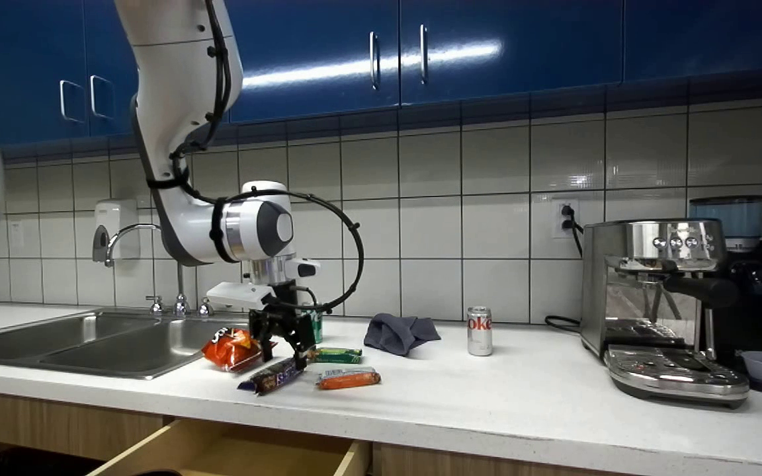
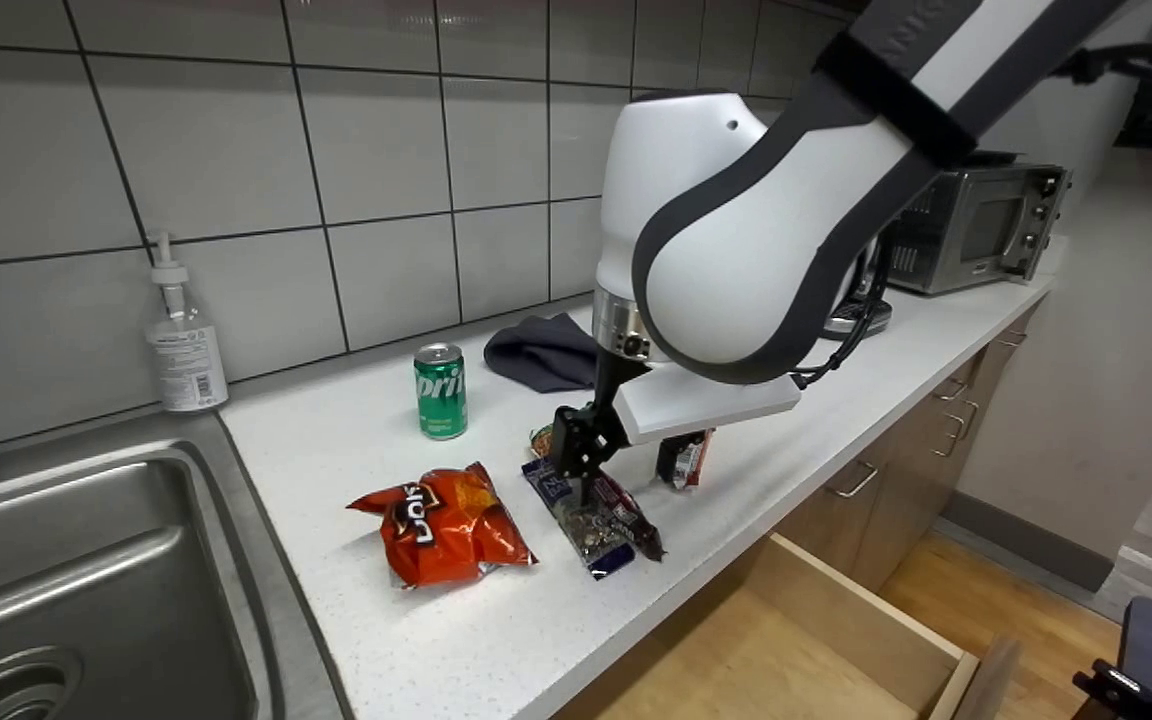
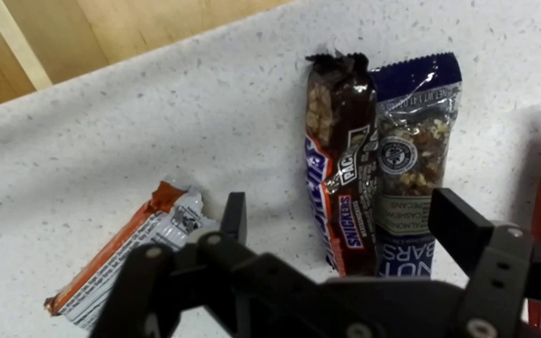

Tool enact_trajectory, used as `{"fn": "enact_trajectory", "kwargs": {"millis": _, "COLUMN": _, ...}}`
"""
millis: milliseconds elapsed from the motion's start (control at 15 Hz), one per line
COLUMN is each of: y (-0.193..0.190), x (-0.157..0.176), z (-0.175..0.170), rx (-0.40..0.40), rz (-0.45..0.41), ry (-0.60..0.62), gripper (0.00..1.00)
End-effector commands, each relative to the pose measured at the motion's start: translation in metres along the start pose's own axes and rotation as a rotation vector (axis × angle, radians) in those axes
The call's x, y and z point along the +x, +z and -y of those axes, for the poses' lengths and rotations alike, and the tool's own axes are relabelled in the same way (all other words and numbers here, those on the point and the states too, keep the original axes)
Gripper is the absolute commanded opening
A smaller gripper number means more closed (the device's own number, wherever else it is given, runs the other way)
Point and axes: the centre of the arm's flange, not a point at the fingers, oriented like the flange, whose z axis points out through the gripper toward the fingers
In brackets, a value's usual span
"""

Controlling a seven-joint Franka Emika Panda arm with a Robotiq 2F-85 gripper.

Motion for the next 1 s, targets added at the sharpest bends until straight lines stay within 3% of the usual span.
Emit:
{"fn": "enact_trajectory", "kwargs": {"millis": 0, "y": 0.007, "x": 0.016, "z": 0.004, "rx": -0.020, "rz": -0.002, "ry": 0.022, "gripper": 1.00}}
{"fn": "enact_trajectory", "kwargs": {"millis": 933, "y": 0.031, "x": 0.027, "z": -0.021, "rx": -0.073, "rz": 0.032, "ry": 0.060, "gripper": 1.00}}
